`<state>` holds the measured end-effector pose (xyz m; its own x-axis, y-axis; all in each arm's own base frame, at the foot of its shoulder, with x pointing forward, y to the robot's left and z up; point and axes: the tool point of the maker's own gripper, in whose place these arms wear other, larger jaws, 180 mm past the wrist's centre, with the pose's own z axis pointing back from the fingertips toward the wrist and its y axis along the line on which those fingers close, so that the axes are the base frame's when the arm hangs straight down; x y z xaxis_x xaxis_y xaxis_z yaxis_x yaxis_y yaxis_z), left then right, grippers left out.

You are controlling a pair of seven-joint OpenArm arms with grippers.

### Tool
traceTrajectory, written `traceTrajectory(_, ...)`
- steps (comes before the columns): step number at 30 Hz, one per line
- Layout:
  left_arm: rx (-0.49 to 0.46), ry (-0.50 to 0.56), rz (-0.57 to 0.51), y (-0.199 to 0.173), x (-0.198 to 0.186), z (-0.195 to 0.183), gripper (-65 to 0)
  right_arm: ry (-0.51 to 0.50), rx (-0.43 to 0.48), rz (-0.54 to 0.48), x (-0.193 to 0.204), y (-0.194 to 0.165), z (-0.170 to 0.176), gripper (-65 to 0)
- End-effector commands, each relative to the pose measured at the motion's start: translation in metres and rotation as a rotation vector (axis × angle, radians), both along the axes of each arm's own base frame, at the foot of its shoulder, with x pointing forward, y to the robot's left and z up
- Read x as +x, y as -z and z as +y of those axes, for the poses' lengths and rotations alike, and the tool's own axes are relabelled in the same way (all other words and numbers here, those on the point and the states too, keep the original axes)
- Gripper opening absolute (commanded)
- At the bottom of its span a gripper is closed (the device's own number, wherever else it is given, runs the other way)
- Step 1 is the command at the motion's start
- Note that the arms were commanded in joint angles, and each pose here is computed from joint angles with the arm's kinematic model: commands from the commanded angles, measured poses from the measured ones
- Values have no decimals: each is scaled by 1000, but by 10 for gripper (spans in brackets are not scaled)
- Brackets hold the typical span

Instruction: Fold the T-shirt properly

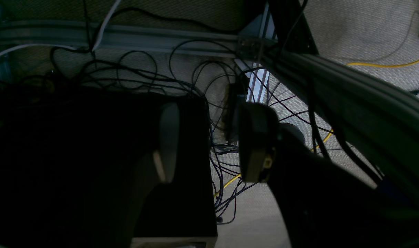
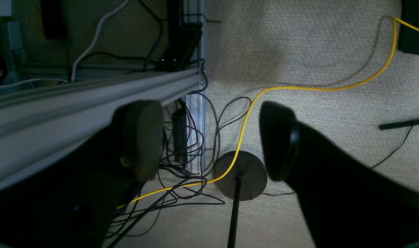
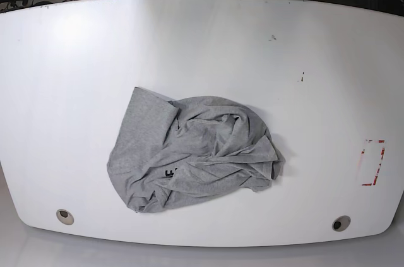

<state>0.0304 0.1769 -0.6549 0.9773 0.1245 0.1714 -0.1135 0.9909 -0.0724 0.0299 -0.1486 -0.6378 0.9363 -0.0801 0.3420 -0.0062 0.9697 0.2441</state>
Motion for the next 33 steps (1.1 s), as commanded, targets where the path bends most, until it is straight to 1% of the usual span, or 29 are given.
traceTrajectory(1,12,-43,-110,-5,-2,1,-383,-29,-5,-121,-1,-27,5,-223)
traceTrajectory(2,7,5,33,0,-23,5,-397,6,12,28,-29,-1,6,-228)
traceTrajectory(3,6,5,32,0,-22,4,-397,10,11,0,-16,-2,5,-227)
traceTrajectory(6,6,5,32,0,-22,4,-397,12,13,5,-22,-3,5,-227)
traceTrajectory(12,6,5,32,0,-22,4,-397,9,13,5,-22,-2,5,-227)
traceTrajectory(16,6,5,32,0,-22,4,-397,9,14,-9,-10,-2,6,-227)
traceTrajectory(21,6,5,33,0,-22,4,-397,8,13,-10,-8,-2,5,-227)
traceTrajectory(26,6,5,38,0,-25,4,-397,-3,13,37,-16,1,6,-227)
traceTrajectory(33,7,5,38,0,-26,5,-396,-6,12,45,-21,1,6,-227)
